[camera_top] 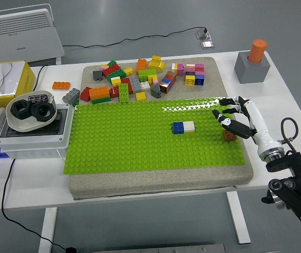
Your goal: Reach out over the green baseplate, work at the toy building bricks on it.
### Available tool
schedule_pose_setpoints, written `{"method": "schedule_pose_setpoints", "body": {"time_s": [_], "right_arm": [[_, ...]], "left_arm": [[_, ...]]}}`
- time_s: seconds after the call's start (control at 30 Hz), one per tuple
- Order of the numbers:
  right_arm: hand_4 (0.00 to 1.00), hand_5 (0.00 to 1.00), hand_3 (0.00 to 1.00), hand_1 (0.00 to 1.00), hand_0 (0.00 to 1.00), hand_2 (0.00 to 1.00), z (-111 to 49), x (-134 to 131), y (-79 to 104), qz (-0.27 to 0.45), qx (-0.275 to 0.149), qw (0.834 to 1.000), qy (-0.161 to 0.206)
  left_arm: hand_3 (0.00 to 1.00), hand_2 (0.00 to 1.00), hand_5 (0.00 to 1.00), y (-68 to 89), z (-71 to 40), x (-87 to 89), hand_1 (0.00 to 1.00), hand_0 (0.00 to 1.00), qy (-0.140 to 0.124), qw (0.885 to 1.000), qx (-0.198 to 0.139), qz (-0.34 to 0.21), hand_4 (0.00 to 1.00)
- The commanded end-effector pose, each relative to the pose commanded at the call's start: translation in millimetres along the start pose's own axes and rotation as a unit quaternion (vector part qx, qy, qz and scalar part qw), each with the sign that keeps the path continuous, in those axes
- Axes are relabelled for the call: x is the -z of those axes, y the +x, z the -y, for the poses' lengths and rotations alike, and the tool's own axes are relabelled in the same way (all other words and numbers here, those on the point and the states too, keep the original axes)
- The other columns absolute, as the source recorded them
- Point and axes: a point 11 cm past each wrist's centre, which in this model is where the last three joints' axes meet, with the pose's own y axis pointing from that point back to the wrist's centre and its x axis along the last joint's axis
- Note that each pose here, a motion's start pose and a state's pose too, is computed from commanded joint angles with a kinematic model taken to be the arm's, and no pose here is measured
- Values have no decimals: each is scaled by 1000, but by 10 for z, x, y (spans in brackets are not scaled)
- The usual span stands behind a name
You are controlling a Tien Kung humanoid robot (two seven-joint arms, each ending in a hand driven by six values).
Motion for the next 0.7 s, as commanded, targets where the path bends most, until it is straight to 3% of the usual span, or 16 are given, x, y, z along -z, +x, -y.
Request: {"method": "schedule_pose_setpoints", "body": {"time_s": [0.33, 0.7], "right_arm": [[737, 346, 598, 519, 617, 608, -26, -109, -30, 65, -9, 997, -32], [732, 335, 592, 507, 608, 600, 0, -48, 45, 78, -24, 997, -15]], "left_arm": [[711, 631, 872, 8, 1, 11, 595, 751, 1, 1000, -2, 3, 713], [715, 637, 865, -46, 7, 18, 595, 751, 1, 1000, -1, 3, 715]]}}
